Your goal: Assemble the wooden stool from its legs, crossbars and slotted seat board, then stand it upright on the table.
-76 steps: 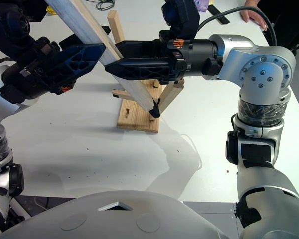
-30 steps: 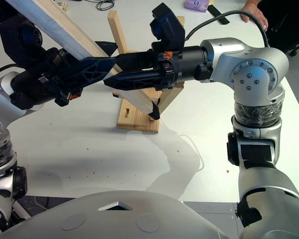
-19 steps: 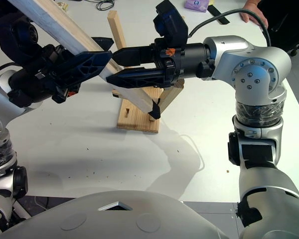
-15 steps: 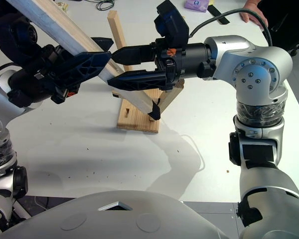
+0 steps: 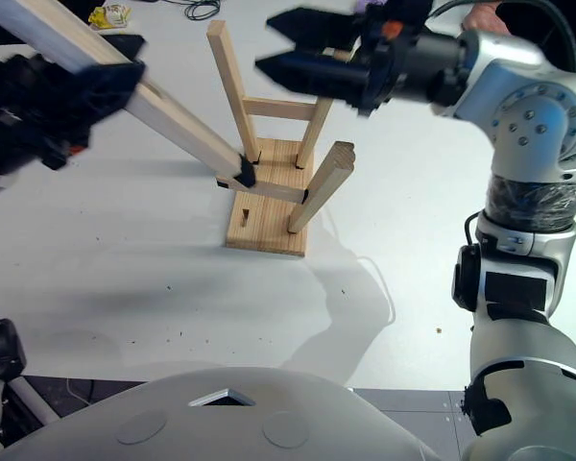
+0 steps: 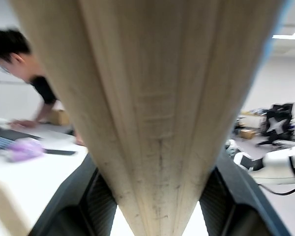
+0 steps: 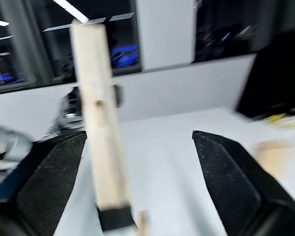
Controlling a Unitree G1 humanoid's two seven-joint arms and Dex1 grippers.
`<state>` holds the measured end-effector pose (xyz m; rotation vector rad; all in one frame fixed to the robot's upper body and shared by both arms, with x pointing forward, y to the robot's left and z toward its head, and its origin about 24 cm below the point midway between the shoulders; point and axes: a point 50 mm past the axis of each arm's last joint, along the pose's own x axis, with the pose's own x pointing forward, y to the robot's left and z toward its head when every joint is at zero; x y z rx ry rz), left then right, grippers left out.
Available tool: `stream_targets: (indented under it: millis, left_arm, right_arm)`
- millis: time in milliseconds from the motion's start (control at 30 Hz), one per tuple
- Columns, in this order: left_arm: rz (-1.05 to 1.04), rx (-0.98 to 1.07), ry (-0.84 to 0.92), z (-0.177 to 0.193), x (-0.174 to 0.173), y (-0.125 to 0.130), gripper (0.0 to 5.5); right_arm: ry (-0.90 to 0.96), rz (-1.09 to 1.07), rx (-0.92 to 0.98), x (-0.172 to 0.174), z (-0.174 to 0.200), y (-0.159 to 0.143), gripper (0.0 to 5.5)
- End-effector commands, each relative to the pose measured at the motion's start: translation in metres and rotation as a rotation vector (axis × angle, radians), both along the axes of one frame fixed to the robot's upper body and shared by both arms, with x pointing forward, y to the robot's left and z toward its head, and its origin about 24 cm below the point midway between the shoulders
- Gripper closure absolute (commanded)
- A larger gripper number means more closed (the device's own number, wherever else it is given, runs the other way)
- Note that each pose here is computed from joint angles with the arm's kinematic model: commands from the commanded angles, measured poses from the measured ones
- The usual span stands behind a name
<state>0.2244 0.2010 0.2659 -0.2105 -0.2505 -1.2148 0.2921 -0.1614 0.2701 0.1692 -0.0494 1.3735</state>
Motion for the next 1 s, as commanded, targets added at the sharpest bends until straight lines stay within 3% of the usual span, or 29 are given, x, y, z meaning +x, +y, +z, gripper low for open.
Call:
stream_targets:
  millis: [33, 200, 300, 633, 1000]
  left_arm:
    - [0.004, 0.134, -0.05, -0.003, 0.001, 0.009, 3.44]
    - [-0.012, 0.239, 0.0, -0.046, 0.0, 0.006, 3.44]
    - [0.042, 0.288, -0.002, -0.058, 0.001, 0.018, 3.45]
    - [0.099, 0.172, -0.105, -0.018, -0.007, 0.034, 3.45]
    - [0.112, 0.261, 0.046, -0.1, -0.007, 0.016, 3.46]
  right_arm:
    - [-0.093, -0.167, 0.088, 0.009, 0.022, -0.02, 1.55]
    - [-0.116, -0.284, 0.165, 0.021, 0.028, -0.03, 1.55]
    - [-0.111, -0.326, 0.163, 0.023, 0.023, -0.036, 1.55]
    - [-0.083, -0.385, 0.1, 0.017, 0.001, -0.047, 1.55]
    - [-0.002, -0.522, -0.046, 0.043, -0.039, -0.045, 1.55]
